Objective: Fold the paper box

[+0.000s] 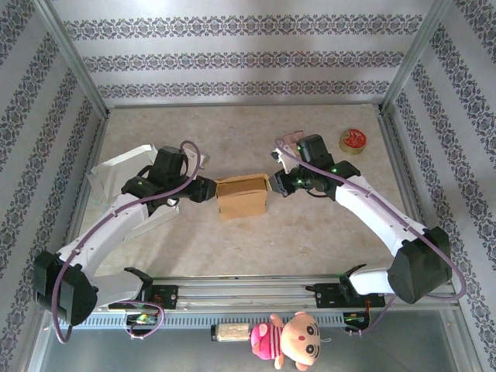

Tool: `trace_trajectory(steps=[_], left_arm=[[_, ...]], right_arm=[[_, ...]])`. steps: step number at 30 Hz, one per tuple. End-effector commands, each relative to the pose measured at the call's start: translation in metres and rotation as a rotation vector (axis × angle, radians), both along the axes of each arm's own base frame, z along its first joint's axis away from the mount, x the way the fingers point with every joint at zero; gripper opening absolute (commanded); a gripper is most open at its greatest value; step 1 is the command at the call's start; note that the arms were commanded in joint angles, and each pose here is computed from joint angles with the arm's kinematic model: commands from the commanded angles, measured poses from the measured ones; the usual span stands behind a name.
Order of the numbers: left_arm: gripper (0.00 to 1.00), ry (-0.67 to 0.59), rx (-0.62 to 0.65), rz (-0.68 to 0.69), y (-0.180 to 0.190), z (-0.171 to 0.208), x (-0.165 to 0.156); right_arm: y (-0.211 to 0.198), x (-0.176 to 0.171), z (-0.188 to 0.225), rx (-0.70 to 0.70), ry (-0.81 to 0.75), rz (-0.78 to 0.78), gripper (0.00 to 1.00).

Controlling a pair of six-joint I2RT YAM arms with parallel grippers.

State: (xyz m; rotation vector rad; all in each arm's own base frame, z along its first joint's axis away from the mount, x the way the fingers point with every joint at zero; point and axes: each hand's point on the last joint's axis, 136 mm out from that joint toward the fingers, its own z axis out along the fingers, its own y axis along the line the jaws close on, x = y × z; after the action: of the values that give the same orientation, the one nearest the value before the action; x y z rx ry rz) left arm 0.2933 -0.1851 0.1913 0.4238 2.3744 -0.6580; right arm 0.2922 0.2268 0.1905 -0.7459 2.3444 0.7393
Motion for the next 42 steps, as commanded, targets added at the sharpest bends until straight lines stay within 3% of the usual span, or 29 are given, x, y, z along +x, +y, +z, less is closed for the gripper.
trace_trajectory(steps=[1, 19, 42], left_arm=[[0.45, -0.039, -0.053, -0.016, -0.009, 0.014, -0.001], [0.12, 0.027, -0.061, 0.011, -0.013, 0.008, 0.003], [0.09, 0.016, -0.065, 0.01, -0.021, 0.014, 0.005]], right_arm=[[0.004, -0.004, 0.007, 0.008, 0.018, -0.005, 0.15], [0.008, -0.002, 0.012, 0.049, 0.075, -0.06, 0.15], [0.018, 0.005, 0.03, 0.211, 0.317, -0.237, 0.14]])
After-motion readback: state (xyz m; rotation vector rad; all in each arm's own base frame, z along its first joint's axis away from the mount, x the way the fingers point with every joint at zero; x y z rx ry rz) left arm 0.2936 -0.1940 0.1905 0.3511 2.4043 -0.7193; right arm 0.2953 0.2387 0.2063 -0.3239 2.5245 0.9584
